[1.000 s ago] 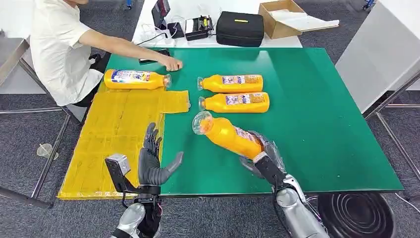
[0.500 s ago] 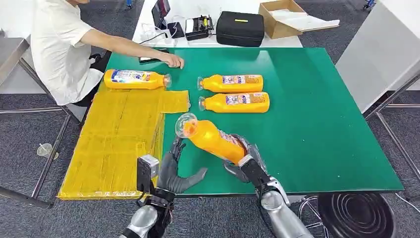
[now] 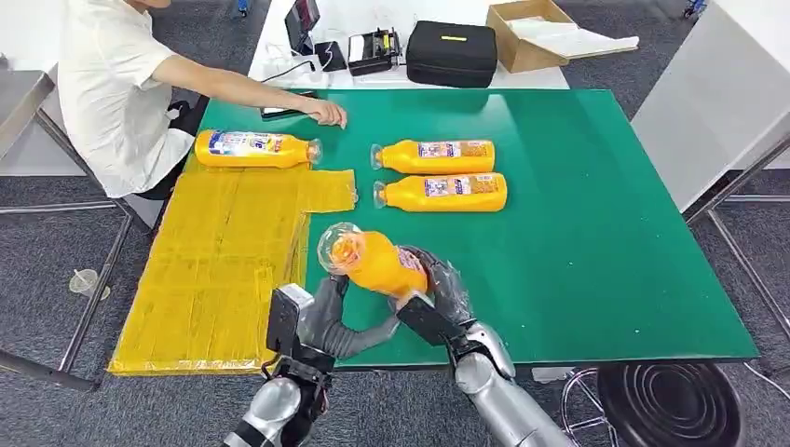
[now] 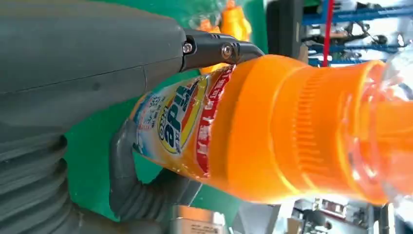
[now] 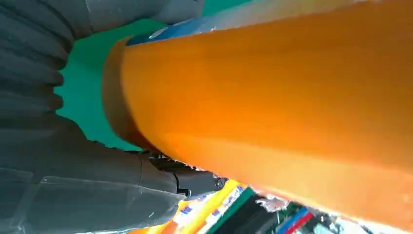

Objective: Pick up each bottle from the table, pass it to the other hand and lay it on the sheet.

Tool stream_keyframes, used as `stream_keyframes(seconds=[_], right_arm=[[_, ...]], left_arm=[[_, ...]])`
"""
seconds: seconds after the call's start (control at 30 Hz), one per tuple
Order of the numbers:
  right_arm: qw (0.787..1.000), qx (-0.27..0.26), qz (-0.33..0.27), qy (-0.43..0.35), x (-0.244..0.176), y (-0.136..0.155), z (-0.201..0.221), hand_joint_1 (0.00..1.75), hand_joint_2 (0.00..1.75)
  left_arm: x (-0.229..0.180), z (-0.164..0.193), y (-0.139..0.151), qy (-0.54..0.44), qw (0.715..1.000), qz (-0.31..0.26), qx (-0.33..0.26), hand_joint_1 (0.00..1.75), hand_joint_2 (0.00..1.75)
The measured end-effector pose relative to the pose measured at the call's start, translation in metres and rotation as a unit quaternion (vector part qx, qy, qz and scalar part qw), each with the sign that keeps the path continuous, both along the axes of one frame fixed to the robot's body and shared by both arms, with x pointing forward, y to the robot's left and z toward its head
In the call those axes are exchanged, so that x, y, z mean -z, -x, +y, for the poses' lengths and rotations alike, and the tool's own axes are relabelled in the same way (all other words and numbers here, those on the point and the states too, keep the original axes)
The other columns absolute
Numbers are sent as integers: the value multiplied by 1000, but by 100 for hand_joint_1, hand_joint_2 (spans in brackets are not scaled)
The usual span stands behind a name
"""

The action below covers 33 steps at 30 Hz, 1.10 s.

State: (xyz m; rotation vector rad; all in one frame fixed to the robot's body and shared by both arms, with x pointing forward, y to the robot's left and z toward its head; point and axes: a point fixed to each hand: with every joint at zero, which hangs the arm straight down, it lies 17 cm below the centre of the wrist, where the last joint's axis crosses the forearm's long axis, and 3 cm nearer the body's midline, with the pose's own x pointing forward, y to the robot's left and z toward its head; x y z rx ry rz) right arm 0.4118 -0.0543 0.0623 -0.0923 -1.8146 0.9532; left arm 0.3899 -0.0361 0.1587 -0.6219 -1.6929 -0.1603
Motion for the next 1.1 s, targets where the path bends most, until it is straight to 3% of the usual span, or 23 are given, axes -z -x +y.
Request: stream_keyframes(seconds=[0.17,0.4,0.6,1.1], right_arm=[[1000,-4,-5,4,-3,-3,7,175,175],[999,-14,-24,-23,-18,-1,25,175,175],[998,-35,-14,-45,-23,10,49,175,175],[992,-78,-18,-98,-36,29,70,175,175]], left_arm=[[0,6,-5,9,1000,9,-9,0,175],[7,16,-17,91,991,98,-7,0,175],[-11,30,-31,136,985,92,-45,0,175],[-48,36,-37,209,973,78,-50,0,175]])
